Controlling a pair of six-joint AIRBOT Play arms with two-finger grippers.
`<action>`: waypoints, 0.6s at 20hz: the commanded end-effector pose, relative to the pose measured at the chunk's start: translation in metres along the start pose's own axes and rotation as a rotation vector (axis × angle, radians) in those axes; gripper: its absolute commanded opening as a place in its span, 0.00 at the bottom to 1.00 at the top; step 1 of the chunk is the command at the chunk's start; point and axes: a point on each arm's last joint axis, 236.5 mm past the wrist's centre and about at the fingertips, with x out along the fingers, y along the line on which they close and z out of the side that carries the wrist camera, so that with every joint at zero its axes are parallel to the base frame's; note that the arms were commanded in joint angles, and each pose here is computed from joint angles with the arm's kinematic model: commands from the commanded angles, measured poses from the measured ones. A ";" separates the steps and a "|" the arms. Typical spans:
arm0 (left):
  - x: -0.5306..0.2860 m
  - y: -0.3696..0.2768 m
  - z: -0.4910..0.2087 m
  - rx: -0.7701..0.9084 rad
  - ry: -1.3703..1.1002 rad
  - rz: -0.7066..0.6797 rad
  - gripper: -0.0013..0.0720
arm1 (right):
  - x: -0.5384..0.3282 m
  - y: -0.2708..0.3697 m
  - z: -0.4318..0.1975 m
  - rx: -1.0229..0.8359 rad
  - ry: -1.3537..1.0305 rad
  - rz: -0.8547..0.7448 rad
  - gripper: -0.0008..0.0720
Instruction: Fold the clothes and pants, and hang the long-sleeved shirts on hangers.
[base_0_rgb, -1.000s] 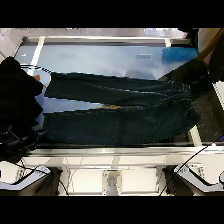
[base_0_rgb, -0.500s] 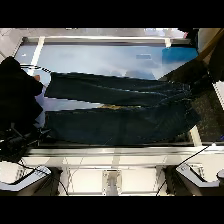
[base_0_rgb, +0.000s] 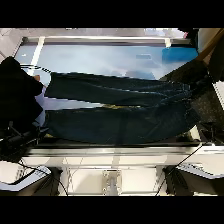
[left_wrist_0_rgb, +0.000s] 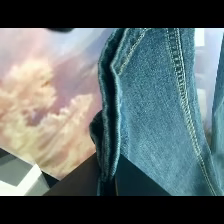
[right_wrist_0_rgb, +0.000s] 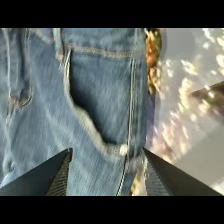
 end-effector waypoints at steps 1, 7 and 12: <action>-0.001 0.003 0.010 0.009 -0.034 0.019 0.05 | 0.030 -0.011 0.013 -0.007 -0.046 -0.055 0.69; -0.001 0.004 0.010 0.012 -0.036 0.024 0.05 | 0.067 -0.007 0.015 -0.065 -0.042 -0.116 0.66; -0.001 0.004 0.010 0.011 -0.036 0.023 0.05 | 0.070 -0.006 0.019 -0.042 -0.058 -0.104 0.37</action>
